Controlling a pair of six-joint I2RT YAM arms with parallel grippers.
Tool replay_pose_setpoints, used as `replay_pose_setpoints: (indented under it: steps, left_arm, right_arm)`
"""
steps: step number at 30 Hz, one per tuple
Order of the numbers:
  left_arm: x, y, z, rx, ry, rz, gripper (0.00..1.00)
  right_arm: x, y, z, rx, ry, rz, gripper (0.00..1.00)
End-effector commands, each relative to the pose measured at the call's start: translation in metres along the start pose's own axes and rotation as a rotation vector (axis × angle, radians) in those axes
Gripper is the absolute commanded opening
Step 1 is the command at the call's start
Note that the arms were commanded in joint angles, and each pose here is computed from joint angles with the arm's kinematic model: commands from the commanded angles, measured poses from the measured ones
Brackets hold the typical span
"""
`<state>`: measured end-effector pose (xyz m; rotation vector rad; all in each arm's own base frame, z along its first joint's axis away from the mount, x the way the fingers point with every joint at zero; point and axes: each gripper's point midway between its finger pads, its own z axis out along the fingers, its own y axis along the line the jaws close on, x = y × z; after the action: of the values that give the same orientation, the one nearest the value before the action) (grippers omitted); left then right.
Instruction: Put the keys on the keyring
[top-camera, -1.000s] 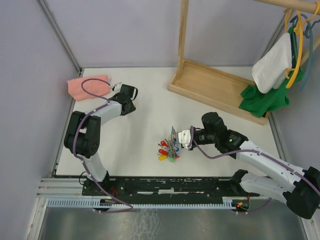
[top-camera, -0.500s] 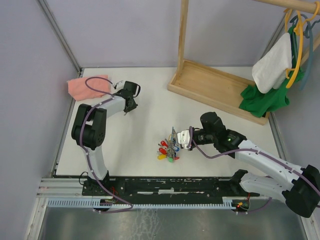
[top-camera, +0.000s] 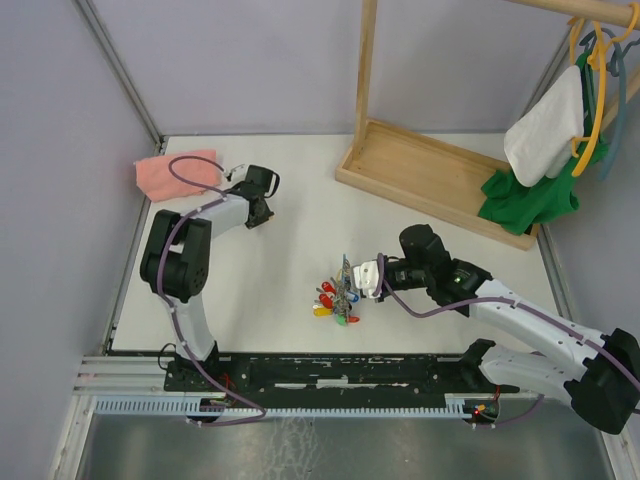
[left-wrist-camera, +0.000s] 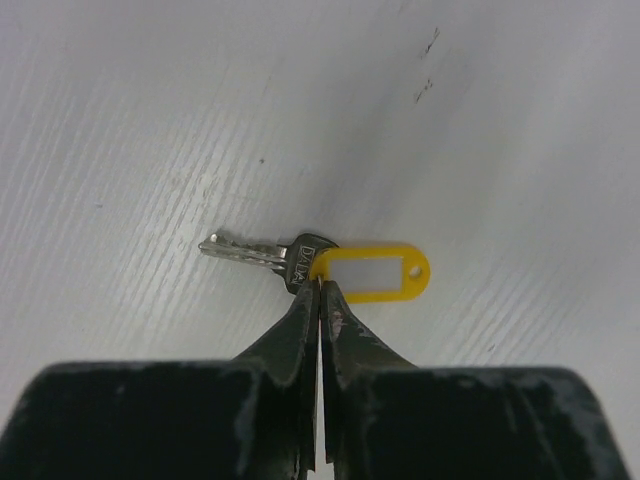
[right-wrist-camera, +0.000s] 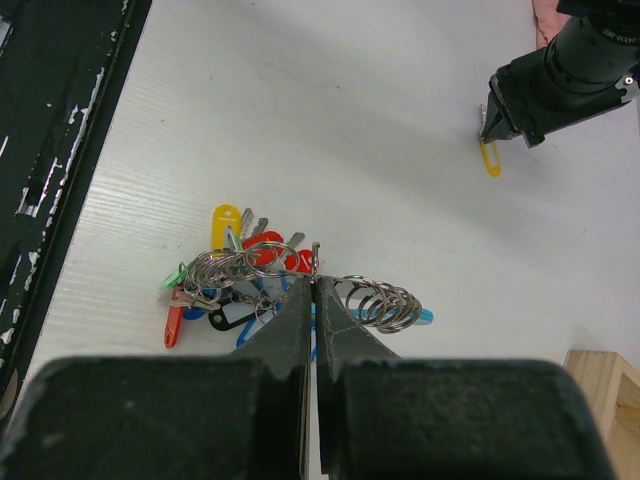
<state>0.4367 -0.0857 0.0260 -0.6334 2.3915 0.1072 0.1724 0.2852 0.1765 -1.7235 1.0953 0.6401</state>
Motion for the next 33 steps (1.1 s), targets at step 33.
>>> replay_pose_setpoints:
  steps: [33]
  left_arm:
    - [0.142, -0.046, -0.124, 0.713, 0.090, 0.664, 0.04]
  right_arm:
    - [0.006, -0.010, -0.047, 0.352, 0.052, 0.346, 0.01]
